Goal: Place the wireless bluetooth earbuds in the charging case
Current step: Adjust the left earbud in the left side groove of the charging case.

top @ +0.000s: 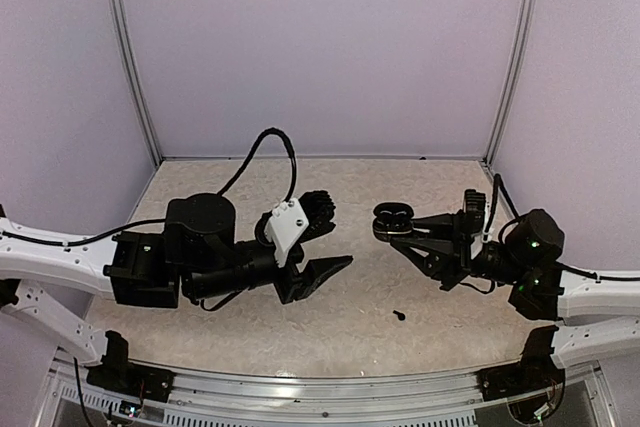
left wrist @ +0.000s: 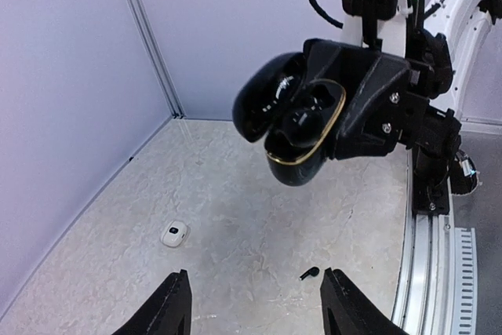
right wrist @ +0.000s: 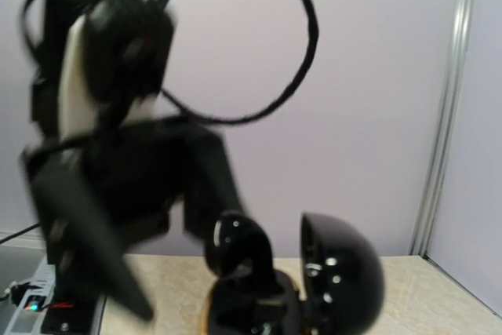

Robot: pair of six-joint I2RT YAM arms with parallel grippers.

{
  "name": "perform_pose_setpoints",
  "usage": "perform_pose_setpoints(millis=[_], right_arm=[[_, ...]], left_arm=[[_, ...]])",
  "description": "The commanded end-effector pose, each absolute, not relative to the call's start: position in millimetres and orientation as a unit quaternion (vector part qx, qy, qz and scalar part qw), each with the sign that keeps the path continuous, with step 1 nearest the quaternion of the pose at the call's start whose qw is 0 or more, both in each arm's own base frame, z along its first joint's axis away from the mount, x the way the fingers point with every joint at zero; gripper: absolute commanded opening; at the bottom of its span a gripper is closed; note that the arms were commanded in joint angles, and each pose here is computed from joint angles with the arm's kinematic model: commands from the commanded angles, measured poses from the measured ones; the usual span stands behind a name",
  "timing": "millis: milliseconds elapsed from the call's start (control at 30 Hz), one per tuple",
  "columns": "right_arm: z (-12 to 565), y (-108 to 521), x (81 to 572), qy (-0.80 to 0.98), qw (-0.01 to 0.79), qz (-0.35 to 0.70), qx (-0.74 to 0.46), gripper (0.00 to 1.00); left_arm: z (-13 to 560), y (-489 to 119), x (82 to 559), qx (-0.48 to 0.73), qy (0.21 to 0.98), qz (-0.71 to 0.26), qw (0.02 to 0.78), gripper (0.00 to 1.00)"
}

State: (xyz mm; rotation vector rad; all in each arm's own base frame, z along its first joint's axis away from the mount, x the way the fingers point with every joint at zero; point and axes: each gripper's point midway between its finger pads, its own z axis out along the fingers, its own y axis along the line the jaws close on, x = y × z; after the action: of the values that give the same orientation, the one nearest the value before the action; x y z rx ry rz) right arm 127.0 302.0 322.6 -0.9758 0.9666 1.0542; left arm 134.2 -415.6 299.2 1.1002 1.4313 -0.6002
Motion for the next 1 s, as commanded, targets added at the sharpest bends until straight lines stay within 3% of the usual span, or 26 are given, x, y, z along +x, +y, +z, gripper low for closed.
perform_pose_setpoints(millis=[0,200,400,967], right_arm=[[334.4,301.3,116.5,0.406,0.644,0.473,-0.444,0.0],[328.0,306.0,109.6,0.413,0.614,0.492,-0.459,0.0],[323.9,310.3,107.8,0.421,0.594,0.502,-0.467,0.0],[315.9,316.2,106.5,0.429,0.572,0.513,-0.476,0.0]], left_arm=[[334.5,-398.5,118.4,0.472,0.578,-0.324,0.581,0.56],[369.7,-388.3,103.0,0.503,0.524,-0.328,0.605,0.4],[361.6,-410.5,97.8,0.542,0.522,-0.29,0.591,0.26],[341.3,-435.4,109.9,0.552,0.545,-0.243,0.583,0.13]])
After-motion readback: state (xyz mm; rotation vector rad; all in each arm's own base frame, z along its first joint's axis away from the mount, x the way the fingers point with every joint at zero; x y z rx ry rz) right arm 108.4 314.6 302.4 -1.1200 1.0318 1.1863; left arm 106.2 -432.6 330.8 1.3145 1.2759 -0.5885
